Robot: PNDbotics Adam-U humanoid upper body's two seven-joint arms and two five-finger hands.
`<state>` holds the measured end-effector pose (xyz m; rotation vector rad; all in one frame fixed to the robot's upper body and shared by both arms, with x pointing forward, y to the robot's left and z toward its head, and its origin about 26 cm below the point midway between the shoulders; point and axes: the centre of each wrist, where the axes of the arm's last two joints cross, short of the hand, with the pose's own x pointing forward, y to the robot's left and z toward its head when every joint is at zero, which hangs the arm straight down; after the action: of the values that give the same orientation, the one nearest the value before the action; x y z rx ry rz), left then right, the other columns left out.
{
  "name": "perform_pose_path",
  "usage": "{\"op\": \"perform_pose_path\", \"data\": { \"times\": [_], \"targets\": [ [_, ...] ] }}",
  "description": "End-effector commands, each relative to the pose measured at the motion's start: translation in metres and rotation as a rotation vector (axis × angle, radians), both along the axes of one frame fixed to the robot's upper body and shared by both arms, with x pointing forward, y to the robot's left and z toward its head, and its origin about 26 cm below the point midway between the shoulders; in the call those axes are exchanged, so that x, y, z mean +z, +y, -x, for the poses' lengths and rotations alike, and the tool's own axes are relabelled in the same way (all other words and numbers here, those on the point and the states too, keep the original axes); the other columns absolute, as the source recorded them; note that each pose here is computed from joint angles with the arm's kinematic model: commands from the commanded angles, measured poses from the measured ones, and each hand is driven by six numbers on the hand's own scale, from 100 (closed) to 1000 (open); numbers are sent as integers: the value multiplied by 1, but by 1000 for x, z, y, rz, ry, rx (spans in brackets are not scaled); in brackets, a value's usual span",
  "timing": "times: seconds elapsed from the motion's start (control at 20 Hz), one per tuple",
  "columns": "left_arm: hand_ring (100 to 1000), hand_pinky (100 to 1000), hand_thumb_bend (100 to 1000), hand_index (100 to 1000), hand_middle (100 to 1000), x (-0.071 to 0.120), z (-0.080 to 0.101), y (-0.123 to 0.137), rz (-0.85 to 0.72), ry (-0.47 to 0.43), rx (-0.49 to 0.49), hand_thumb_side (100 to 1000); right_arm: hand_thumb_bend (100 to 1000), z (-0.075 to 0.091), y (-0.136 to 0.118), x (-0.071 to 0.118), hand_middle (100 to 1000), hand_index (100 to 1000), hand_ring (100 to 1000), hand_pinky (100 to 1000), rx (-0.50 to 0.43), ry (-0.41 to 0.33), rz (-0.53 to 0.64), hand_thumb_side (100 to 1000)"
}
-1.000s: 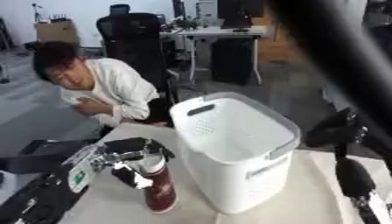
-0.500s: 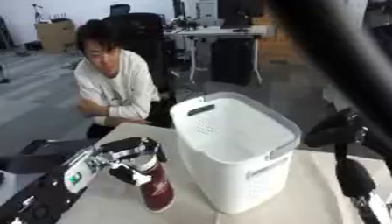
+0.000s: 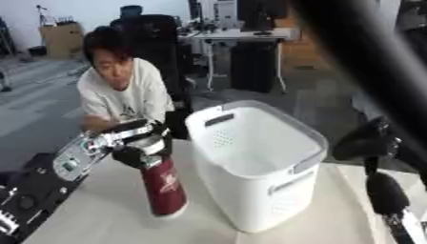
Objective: Pick up objects on the table and place them in the box.
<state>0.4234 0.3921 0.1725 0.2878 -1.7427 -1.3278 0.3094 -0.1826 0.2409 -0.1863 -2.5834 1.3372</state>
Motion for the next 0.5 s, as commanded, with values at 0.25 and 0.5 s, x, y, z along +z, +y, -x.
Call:
{"op": "perform_pose_path", "data": {
  "times": [0.25,0.5],
  "targets": [
    [100,100,100,166,100,79,-6,4,-78,-36,-28,153,100,2,0,5,597,693,605,306,8,-15,2,925],
    [100,100,100,138,100,120,-14,1,-124,-100,-24,100,100,2,0,4,596,694,604,304,11,-10,7,926]
  ]
}}
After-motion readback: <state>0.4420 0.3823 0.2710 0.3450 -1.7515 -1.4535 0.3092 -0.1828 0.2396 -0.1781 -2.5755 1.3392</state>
